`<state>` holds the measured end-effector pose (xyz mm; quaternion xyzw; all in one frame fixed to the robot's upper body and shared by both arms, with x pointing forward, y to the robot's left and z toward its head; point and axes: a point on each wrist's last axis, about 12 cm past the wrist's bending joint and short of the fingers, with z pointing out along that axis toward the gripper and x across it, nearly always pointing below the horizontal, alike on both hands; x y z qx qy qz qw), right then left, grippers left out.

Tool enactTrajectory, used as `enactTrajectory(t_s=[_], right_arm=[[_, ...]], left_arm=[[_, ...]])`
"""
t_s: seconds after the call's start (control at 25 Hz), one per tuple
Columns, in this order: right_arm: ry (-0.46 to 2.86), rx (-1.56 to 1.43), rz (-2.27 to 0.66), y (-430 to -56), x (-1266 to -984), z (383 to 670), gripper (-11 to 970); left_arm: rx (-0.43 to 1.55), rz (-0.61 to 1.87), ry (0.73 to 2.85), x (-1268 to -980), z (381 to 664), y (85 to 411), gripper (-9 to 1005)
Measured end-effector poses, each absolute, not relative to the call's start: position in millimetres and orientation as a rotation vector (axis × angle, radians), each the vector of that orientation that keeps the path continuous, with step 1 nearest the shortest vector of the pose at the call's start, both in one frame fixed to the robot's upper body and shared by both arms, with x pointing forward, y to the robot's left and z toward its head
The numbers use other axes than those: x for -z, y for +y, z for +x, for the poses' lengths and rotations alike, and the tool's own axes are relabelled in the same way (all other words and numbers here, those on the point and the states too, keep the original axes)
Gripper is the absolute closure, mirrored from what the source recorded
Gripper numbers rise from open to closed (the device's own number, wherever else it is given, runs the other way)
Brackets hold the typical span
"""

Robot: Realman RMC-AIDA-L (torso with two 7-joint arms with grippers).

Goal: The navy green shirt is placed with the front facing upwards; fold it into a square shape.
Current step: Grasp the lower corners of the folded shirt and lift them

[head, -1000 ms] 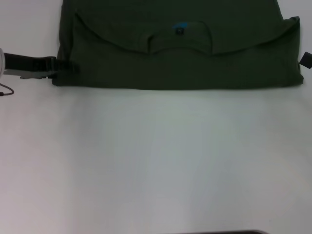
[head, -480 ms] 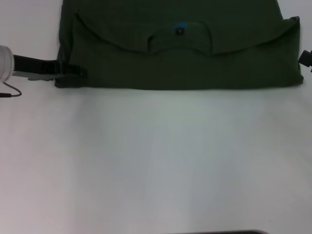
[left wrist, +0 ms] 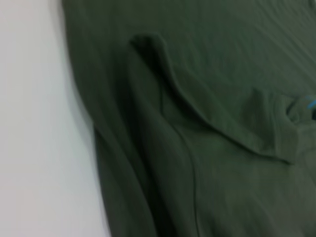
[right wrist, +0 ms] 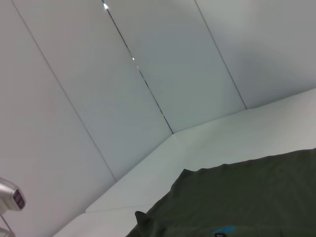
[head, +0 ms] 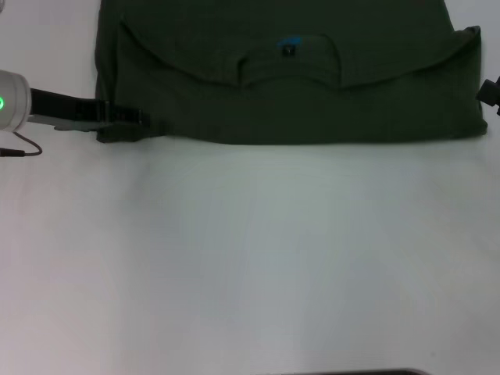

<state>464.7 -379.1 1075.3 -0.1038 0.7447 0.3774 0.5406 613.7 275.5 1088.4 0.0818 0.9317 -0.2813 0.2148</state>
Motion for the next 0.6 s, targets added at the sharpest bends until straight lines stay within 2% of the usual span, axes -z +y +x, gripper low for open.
enactTrajectory(t_s=[0.6], right_arm=[[1.768,-0.909,-0.243,-377.7,-1075.9,466.1,193]], left_arm=[[0.69,0.217,2.578,-1091.4,617.7,289.9,195]])
